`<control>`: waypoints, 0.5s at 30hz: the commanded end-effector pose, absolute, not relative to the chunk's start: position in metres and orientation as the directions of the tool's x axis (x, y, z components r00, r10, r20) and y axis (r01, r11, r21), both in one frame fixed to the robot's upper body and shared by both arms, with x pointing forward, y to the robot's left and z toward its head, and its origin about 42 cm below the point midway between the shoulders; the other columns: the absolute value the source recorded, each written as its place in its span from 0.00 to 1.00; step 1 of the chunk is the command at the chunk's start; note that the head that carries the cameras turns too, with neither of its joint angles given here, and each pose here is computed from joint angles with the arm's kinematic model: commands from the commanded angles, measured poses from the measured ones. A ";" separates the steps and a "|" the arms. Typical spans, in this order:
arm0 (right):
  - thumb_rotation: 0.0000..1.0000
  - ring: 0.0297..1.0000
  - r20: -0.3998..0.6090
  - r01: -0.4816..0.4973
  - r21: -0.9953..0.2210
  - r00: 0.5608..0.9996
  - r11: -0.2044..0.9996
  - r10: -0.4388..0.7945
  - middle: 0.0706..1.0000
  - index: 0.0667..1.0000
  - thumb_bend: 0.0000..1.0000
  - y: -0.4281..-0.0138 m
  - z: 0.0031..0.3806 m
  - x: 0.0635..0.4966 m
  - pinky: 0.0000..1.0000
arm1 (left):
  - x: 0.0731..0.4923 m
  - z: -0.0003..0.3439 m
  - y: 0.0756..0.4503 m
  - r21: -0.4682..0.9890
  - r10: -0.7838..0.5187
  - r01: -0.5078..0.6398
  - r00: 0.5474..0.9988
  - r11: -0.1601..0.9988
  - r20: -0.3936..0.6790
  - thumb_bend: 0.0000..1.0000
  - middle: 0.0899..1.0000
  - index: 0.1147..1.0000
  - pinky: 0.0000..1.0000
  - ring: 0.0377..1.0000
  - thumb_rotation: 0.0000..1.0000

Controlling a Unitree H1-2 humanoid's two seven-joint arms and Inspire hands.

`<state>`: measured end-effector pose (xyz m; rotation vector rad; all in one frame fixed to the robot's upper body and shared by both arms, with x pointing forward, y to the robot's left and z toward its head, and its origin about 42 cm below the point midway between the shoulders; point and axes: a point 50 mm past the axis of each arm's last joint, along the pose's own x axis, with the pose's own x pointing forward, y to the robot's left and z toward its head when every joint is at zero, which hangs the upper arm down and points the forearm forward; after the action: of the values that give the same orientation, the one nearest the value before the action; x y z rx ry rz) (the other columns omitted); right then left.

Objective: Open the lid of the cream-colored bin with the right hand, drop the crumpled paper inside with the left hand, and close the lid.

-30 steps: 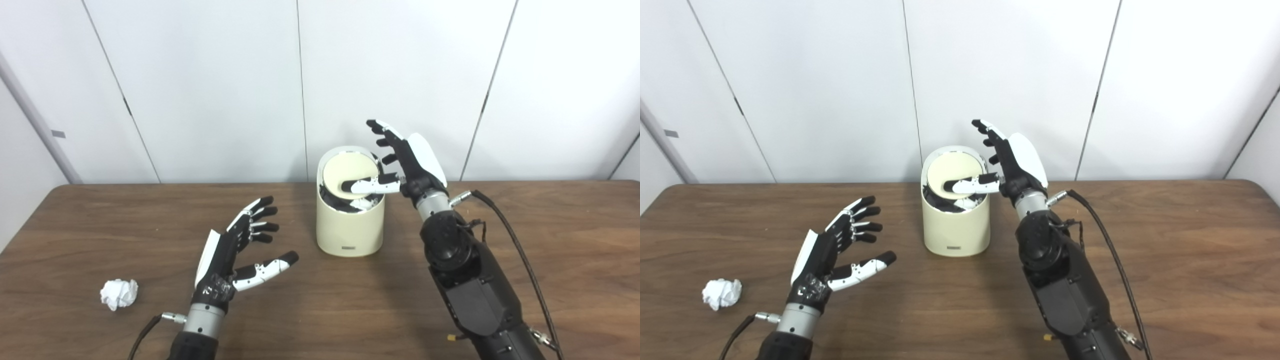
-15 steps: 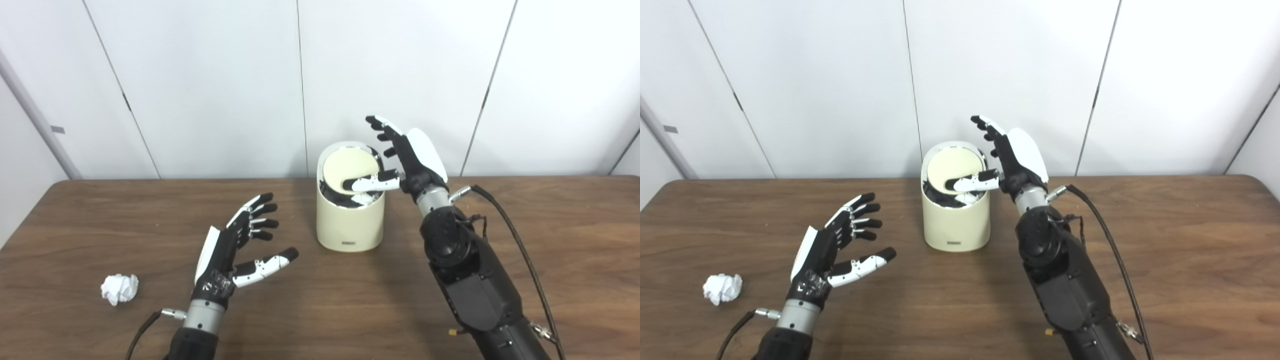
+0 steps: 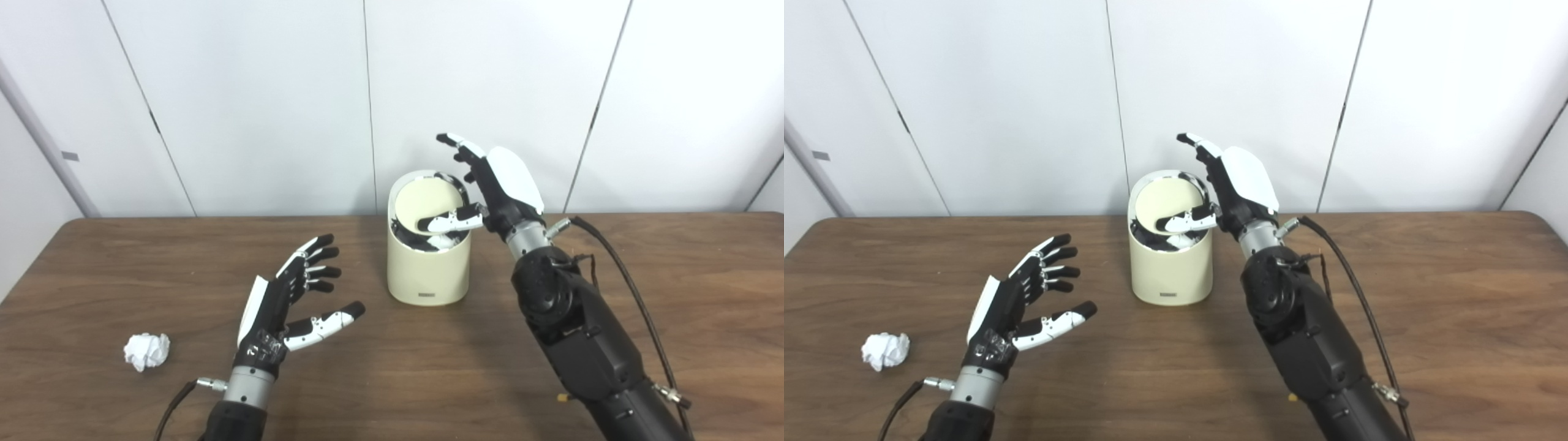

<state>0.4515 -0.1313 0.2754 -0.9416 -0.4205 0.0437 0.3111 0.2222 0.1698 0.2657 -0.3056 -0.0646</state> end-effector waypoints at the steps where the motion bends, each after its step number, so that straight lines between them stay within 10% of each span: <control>1: 0.11 0.80 0.350 0.187 -0.830 0.909 0.526 0.228 0.90 0.87 0.86 -0.133 0.283 0.454 0.64 | 0.313 0.186 0.218 0.263 -0.115 0.021 0.930 0.965 0.348 0.75 0.81 0.87 0.63 0.71 0.19; 15: 0.17 0.81 0.371 0.204 -0.836 0.895 0.510 0.249 0.90 0.86 0.84 -0.137 0.279 0.452 0.65 | 0.316 0.185 0.219 0.266 -0.115 0.019 0.929 0.964 0.353 0.75 0.81 0.86 0.63 0.71 0.20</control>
<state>0.4479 -0.1300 0.2742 -1.0423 -0.5037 0.0417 0.3111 0.2212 0.1697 0.2638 -0.3052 -0.0667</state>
